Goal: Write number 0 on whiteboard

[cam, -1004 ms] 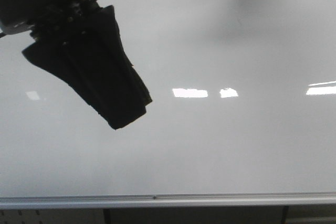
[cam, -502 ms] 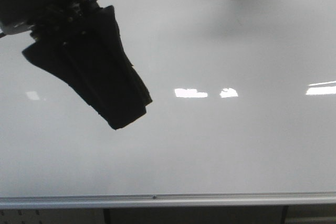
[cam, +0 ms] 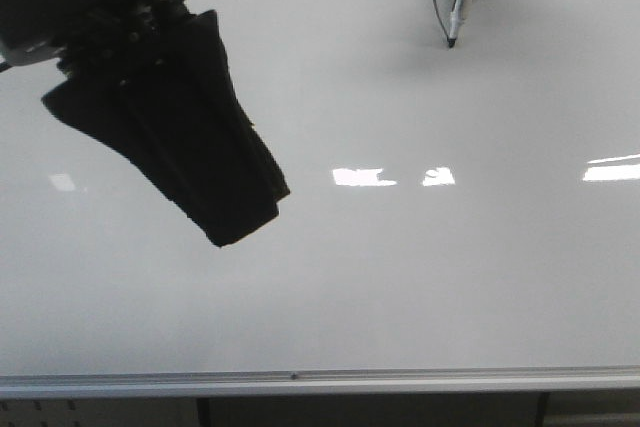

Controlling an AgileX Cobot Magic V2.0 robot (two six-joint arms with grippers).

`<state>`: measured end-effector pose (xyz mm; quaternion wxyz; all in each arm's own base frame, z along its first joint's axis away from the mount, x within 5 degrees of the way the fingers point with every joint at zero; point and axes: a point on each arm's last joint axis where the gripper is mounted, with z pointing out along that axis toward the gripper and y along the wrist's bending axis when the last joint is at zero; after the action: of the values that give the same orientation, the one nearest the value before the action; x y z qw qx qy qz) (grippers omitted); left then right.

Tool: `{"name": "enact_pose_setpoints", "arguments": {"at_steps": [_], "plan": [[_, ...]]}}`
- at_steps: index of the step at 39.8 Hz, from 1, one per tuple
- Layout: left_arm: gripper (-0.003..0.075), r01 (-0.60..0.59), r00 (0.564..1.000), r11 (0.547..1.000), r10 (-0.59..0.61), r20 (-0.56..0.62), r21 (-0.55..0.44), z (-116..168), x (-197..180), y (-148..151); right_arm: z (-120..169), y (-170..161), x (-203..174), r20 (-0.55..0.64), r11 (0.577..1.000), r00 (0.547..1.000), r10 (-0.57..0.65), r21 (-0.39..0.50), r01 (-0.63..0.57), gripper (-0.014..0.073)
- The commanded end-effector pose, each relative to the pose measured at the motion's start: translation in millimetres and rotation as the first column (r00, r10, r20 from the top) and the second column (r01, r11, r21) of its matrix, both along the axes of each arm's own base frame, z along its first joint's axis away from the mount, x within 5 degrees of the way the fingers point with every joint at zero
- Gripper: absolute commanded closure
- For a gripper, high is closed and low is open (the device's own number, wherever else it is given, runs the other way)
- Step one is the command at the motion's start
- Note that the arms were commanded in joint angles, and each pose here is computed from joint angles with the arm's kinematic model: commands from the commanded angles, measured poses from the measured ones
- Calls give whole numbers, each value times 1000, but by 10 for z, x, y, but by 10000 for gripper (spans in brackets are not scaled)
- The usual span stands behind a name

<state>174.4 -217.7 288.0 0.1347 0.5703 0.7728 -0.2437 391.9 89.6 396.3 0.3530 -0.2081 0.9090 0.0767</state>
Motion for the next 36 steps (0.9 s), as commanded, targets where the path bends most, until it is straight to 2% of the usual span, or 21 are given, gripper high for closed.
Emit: {"name": "enact_pose_setpoints", "arguments": {"at_steps": [1, 11, 36], "plan": [[740, -13, 1000, 996, 15, 25, -84, 215, -42, -18, 296, -73, -82, 137, 1000, 990, -24, -10, 25, 652], [740, -13, 1000, 996, 15, 25, -84, 215, -42, -18, 340, -137, -80, 175, 996, 983, -63, -55, 73, 652], [740, -13, 1000, 996, 15, 25, -84, 215, -42, -18, 854, -147, -175, 392, 996, 916, -82, 20, 81, 652]]}}
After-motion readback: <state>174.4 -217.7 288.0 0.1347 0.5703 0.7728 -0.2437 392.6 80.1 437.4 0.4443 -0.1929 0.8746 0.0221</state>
